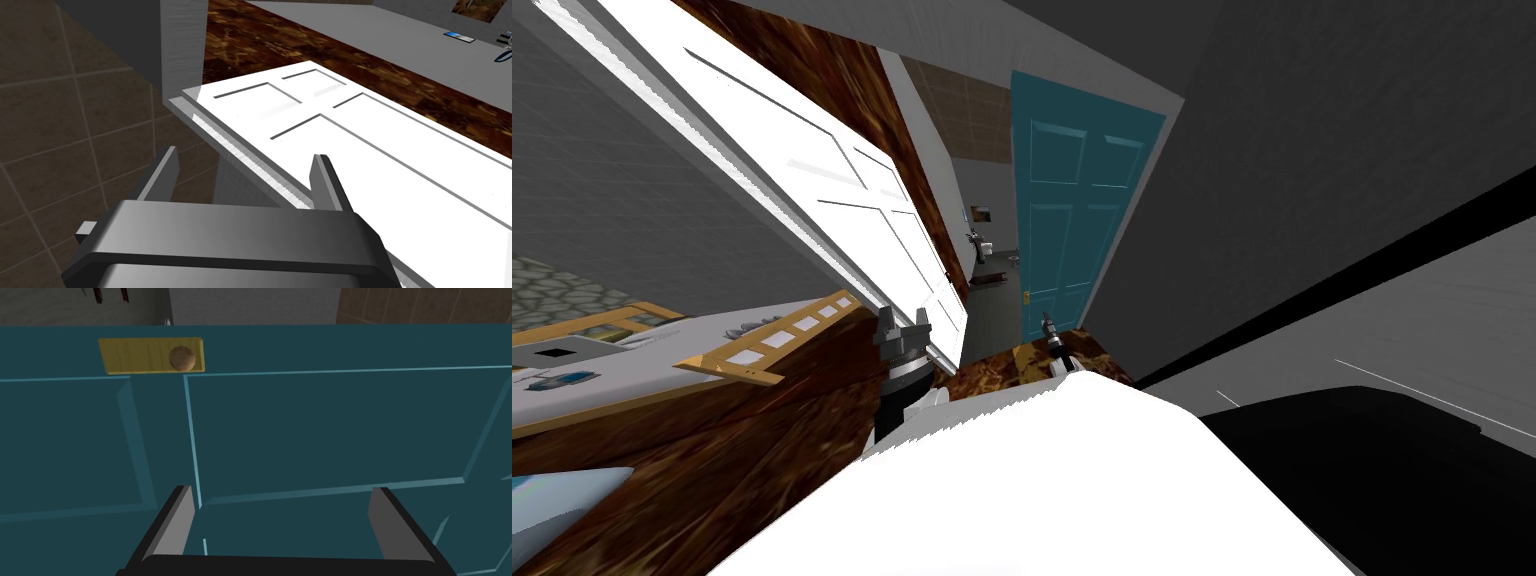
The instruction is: Push the door open
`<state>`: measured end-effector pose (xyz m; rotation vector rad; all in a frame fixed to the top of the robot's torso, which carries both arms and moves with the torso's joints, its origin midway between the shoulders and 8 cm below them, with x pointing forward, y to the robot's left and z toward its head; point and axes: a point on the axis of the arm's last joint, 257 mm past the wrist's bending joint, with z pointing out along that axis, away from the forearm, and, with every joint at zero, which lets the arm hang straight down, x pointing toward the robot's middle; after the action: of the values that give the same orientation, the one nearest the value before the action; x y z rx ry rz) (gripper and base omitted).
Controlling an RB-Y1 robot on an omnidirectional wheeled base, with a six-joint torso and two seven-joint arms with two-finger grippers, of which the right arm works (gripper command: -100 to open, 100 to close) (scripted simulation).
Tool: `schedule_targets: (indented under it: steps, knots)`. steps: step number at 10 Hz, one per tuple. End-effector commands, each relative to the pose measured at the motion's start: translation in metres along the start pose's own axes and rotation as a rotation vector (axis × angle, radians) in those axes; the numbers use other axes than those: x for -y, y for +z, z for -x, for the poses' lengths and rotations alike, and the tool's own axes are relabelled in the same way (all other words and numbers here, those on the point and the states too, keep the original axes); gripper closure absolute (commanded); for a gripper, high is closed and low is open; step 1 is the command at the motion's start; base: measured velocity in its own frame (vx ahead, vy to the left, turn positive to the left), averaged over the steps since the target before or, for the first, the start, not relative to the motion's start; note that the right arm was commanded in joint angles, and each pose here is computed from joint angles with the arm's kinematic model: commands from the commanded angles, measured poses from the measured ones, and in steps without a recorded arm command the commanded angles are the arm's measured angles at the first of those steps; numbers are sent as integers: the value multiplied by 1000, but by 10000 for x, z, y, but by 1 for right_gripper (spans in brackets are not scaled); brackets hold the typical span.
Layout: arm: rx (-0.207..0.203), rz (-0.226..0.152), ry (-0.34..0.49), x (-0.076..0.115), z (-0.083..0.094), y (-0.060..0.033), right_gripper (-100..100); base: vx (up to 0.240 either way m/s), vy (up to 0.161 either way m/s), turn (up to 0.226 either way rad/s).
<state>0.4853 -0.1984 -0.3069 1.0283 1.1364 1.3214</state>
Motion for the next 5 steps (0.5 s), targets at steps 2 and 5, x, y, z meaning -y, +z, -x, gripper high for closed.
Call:
schedule_targets:
  steps: [2, 5]
  knots:
    - [-7, -34, 4, 168, -47, -12, -100, 60, -26, 27]
    - [-14, -60, 8, 301, -98, -27, -100, 83, -32, 27]
